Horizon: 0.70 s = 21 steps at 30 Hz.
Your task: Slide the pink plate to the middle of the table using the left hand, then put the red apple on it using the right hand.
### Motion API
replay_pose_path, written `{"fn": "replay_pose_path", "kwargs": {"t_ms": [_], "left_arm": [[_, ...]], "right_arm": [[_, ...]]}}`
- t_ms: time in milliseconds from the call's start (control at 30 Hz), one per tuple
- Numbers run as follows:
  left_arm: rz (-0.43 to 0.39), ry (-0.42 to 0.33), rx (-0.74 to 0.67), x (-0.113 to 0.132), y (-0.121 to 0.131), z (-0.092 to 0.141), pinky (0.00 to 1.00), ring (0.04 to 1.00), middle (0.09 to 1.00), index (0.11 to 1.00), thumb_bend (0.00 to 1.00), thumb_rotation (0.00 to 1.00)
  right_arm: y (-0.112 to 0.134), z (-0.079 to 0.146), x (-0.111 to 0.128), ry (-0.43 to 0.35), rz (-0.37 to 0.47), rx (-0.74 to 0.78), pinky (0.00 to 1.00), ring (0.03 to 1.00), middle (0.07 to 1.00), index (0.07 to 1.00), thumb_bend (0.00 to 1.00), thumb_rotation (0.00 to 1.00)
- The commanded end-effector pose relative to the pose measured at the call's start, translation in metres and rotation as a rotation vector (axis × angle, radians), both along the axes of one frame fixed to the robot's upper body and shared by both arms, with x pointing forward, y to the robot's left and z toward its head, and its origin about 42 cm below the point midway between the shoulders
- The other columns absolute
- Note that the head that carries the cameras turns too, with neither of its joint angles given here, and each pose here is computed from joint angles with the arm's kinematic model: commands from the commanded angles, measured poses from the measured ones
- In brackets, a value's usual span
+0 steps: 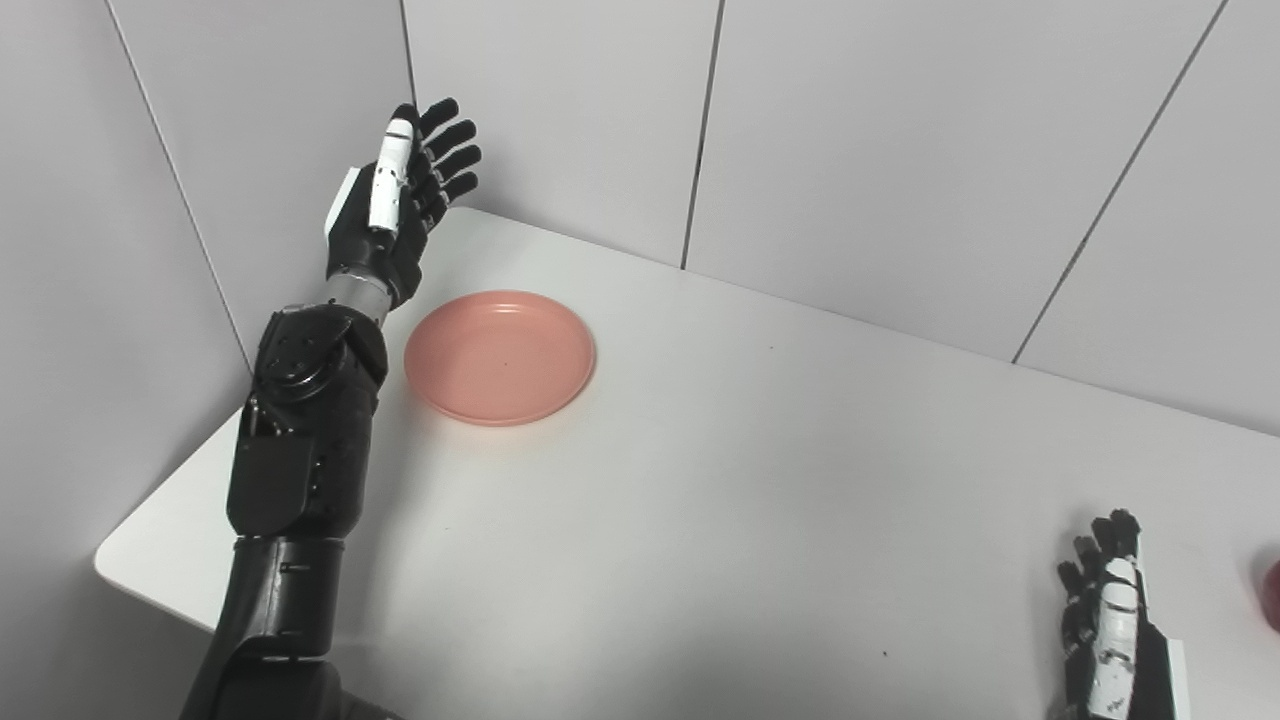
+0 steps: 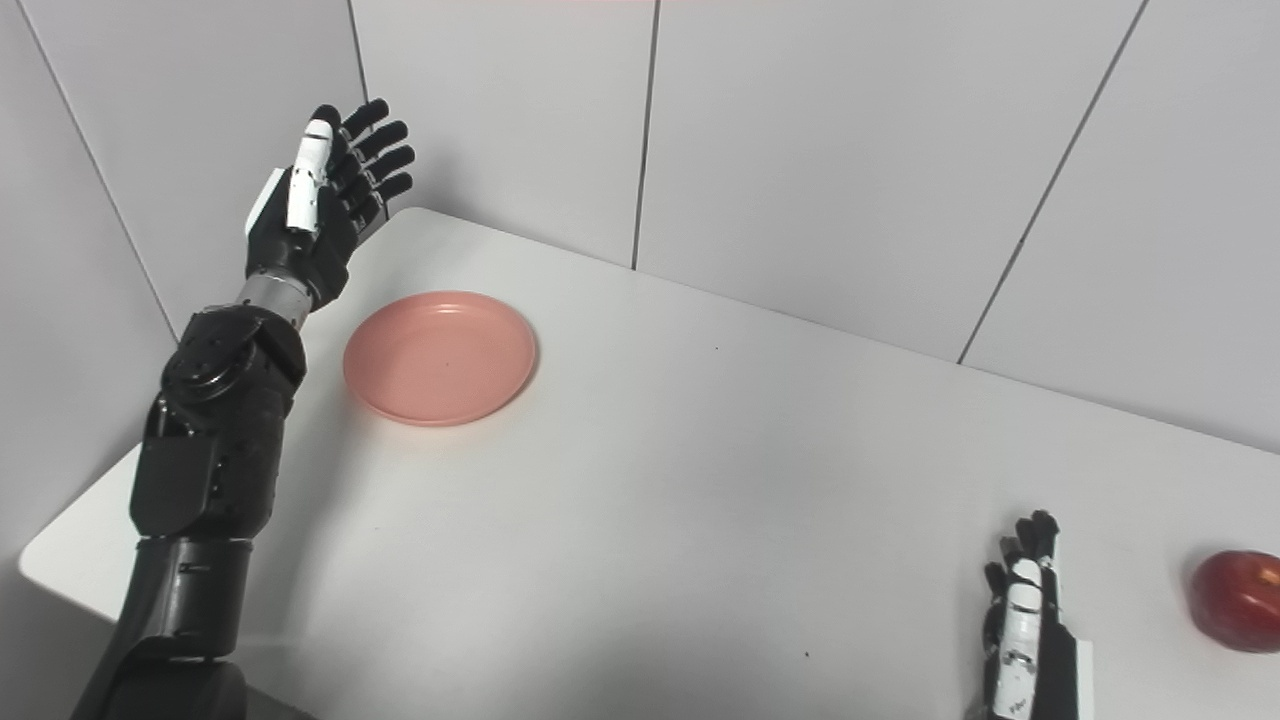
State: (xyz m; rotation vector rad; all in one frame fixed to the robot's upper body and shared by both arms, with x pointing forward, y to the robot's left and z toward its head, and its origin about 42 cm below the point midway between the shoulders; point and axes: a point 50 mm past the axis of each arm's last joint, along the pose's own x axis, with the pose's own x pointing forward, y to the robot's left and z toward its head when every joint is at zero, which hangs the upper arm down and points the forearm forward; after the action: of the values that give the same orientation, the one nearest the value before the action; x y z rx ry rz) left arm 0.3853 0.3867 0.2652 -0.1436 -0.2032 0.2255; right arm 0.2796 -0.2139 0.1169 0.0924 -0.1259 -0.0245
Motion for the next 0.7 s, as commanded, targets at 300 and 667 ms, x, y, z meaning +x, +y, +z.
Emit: {"fn": "replay_pose_path", "kwargs": {"t_ms": [300,667], "left_arm": [[0.057,-0.052,-0.001,0.013,0.036,0.023,0.85,0.845,0.846,0.83,0.39,1.0],[0.104,0.009,-0.022,0.016,0.061,0.0,0.85,0.839,0.835,0.818,0.37,1.0]], "right_arm": [[-0.005,-0.005,-0.005,0.009,0.008,-0.016,1.0,1.0,1.0,1.0,0.17,1.0],[-0.004,-0.003,-0.005,0.007,0.007,-0.019,1.0,0.999,1.0,1.0,0.15,1.0]]}}
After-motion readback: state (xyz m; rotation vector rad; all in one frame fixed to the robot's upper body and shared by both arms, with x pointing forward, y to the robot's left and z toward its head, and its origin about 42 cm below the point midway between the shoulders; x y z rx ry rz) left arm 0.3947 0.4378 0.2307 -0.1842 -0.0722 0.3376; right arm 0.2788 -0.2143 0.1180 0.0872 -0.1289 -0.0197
